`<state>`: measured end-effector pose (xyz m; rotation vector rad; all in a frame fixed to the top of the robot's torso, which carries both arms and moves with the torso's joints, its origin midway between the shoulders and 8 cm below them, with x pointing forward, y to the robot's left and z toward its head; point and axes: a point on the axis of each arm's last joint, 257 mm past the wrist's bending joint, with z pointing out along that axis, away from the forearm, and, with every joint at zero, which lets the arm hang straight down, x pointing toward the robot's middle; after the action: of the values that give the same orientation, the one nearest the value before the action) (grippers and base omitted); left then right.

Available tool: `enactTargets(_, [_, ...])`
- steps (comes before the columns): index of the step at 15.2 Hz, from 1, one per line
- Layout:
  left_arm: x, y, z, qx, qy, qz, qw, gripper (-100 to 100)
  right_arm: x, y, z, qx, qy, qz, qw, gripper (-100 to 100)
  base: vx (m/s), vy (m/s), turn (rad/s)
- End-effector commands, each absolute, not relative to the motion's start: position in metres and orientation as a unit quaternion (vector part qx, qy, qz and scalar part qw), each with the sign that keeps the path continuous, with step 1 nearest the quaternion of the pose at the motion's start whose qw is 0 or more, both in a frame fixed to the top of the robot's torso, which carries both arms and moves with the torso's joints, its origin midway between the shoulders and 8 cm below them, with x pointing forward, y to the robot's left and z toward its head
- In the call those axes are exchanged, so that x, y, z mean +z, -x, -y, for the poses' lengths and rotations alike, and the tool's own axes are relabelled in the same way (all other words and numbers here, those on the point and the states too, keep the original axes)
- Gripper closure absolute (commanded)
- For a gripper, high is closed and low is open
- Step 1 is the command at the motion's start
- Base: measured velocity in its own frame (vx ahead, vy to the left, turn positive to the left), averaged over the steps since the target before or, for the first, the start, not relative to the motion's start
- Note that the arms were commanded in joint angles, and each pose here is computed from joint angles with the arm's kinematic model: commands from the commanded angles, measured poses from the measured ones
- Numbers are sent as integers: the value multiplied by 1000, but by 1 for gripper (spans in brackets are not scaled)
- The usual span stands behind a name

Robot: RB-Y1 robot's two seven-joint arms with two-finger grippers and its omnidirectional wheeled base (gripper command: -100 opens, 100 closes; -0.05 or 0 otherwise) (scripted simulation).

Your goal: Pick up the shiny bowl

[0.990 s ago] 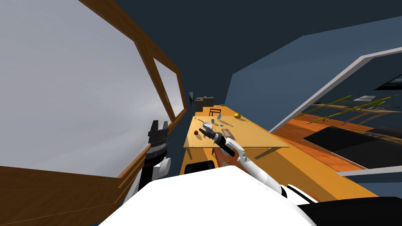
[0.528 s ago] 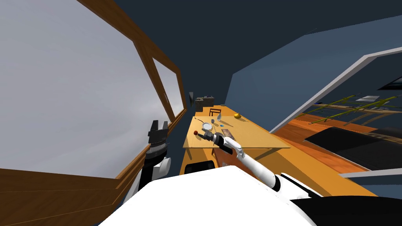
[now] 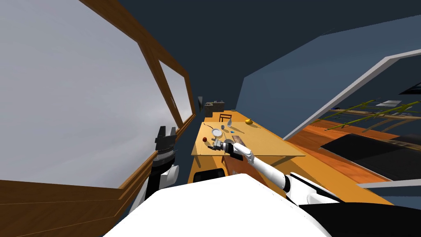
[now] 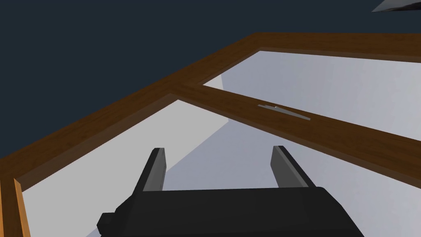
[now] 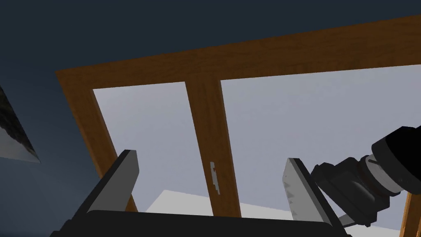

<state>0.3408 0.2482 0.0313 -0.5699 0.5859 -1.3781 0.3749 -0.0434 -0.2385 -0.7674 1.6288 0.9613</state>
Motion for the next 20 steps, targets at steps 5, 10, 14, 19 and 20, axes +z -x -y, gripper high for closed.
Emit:
enactTargets(5, [31, -341, -248, -618, 255, -263, 696, 0, -284, -372, 58, 354, 385, -700, 486, -100, 7, -14, 9])
enactTargets(10, [31, -341, -248, -618, 255, -263, 696, 0, -331, -370, 84, 299, 452, -716, 440, -100, 7, -11, 9])
enactTargets(14, [31, -341, -248, -618, 255, -263, 696, 0, -370, -369, 119, 252, 500, -730, 393, -100, 6, -10, 8])
enactTargets(19, [31, -341, -248, -618, 255, -263, 696, 0, -405, -368, 162, 195, 551, -736, 342, -100, 5, -8, 9])
enactTargets(20, [31, -341, -248, -618, 255, -263, 696, 0, -407, -368, 165, 186, 560, -732, 339, -100, 4, -7, 8])
